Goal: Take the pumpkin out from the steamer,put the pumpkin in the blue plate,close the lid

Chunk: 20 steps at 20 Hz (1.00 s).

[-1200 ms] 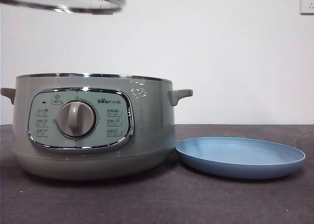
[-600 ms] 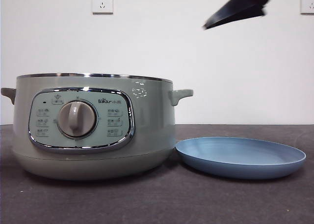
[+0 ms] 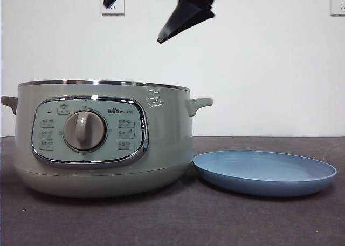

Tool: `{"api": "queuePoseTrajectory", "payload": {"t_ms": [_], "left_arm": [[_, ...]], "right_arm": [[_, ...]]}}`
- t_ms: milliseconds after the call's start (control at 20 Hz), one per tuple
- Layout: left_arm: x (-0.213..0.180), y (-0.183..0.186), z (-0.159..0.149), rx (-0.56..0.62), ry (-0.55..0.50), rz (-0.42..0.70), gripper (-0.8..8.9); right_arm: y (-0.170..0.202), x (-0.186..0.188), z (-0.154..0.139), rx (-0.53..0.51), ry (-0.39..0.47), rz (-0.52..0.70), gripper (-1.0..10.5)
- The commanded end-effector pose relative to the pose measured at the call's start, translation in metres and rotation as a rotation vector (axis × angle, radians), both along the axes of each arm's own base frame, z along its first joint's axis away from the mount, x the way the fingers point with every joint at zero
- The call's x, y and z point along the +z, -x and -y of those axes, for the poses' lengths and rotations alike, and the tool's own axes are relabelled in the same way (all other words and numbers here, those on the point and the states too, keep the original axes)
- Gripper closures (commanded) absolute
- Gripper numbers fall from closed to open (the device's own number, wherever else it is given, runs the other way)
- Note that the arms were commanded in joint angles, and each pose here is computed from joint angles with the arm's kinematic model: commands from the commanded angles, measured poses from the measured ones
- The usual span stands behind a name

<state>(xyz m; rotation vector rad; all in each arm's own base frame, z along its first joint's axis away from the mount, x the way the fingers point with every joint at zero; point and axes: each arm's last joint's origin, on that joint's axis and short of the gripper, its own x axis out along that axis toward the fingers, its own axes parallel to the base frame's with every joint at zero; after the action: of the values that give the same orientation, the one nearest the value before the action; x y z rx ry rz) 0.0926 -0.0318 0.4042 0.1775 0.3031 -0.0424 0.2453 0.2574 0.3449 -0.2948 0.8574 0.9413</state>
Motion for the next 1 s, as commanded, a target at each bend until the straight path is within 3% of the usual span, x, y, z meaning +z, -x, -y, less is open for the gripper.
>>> {"api": "queuePoseTrajectory", "payload": {"t_ms": [50,400,1000], "left_arm": [[0.012,0.006,-0.003,0.003,0.018,0.074,8.22],[0.011,0.006,-0.003,0.0,0.012,0.059,8.22],[0.007,0.007,-0.003,0.0,-0.004,0.026,8.22]], "right_arm": [[-0.009,0.003,-0.018,-0.004,0.067,0.044,3.8],[-0.029,-0.03,-0.054,0.005,0.181,0.046,3.8],[-0.052,-0.114,-0.08,0.035,0.332,-0.078,3.8]]}}
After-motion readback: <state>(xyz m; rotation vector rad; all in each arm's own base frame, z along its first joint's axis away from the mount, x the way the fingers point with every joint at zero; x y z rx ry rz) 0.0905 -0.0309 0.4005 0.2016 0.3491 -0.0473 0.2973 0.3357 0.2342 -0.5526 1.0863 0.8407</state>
